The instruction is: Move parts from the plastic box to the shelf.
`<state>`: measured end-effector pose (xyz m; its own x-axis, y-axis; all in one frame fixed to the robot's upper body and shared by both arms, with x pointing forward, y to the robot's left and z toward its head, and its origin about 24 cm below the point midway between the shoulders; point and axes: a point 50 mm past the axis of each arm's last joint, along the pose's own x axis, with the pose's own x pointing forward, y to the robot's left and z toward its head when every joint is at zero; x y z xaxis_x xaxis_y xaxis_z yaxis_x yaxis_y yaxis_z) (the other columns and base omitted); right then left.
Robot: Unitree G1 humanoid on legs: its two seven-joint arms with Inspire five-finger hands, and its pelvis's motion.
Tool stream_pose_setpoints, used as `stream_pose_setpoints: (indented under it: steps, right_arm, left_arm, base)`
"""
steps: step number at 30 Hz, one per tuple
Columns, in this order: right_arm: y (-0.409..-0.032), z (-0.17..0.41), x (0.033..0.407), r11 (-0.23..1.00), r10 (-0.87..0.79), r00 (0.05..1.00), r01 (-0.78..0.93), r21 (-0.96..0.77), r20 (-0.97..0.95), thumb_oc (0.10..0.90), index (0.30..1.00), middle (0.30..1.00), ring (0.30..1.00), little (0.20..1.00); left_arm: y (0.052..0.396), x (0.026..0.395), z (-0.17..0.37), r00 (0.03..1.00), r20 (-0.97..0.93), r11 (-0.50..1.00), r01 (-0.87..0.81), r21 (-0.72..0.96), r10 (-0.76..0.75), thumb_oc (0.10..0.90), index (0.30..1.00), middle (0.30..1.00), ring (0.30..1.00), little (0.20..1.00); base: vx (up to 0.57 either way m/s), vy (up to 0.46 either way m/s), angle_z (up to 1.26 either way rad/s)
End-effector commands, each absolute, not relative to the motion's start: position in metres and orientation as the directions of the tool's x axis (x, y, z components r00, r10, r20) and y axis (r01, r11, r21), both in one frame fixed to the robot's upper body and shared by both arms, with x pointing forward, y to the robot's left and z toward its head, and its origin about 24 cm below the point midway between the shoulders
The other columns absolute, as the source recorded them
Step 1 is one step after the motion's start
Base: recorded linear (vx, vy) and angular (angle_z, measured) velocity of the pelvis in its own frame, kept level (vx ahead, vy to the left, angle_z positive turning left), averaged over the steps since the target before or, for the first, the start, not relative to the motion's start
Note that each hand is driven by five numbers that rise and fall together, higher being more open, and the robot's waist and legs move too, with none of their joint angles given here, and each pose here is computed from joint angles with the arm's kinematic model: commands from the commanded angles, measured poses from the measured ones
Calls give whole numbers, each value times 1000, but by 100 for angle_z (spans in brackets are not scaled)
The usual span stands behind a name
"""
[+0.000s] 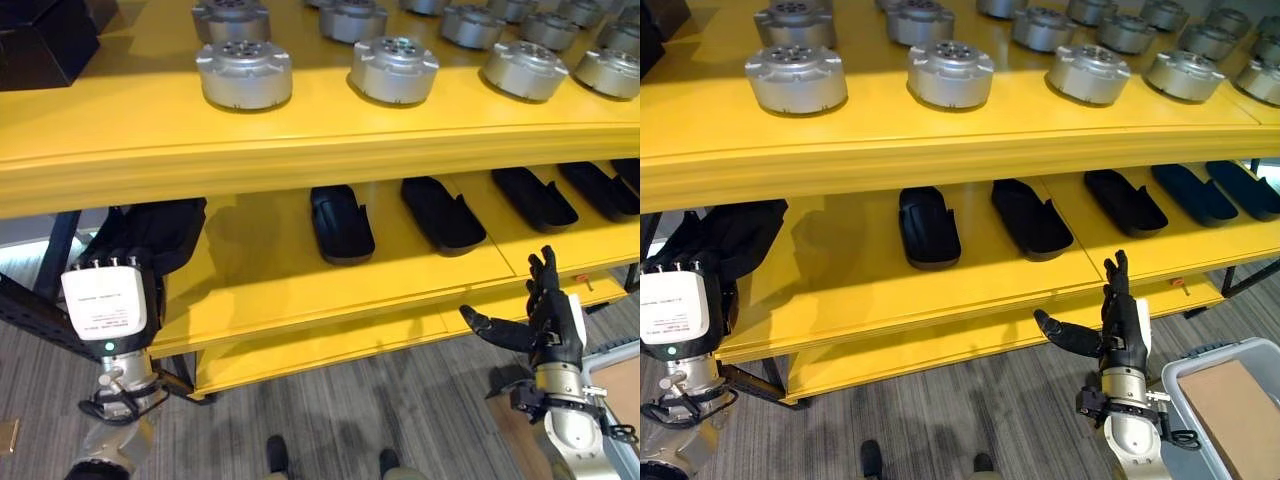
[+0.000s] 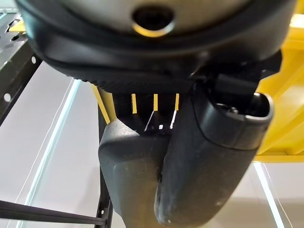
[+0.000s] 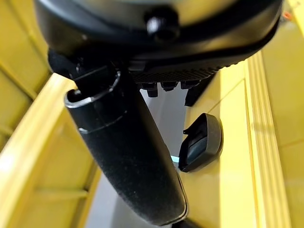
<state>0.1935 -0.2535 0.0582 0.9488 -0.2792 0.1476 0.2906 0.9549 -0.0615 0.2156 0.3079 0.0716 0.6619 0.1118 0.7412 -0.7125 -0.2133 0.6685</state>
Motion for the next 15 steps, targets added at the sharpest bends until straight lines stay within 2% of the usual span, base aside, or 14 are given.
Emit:
stream_pose_setpoints:
  steps: [1, 7, 15]
  right_arm:
    - [-272, 106, 199, 951, -290, 861, 306, 30, 418, 900, 1000, 1000, 1000, 1000]
    - [-281, 114, 192, 935, -315, 828, 355, 2, 464, 900, 1000, 1000, 1000, 1000]
    - [-281, 114, 194, 937, -295, 834, 348, -30, 467, 900, 1000, 1000, 1000, 1000]
  left_arm:
    - [311, 242, 114, 495, 864, -236, -832, 503, 95, 400, 300, 300, 300, 300]
    - [311, 246, 103, 524, 836, -219, -807, 549, 163, 400, 300, 300, 300, 300]
    - [310, 252, 84, 578, 785, -228, -752, 618, 222, 400, 300, 300, 300, 300]
  base:
    - [12, -17, -6]
    - [4, -7, -3]
    - [-2, 3, -7]
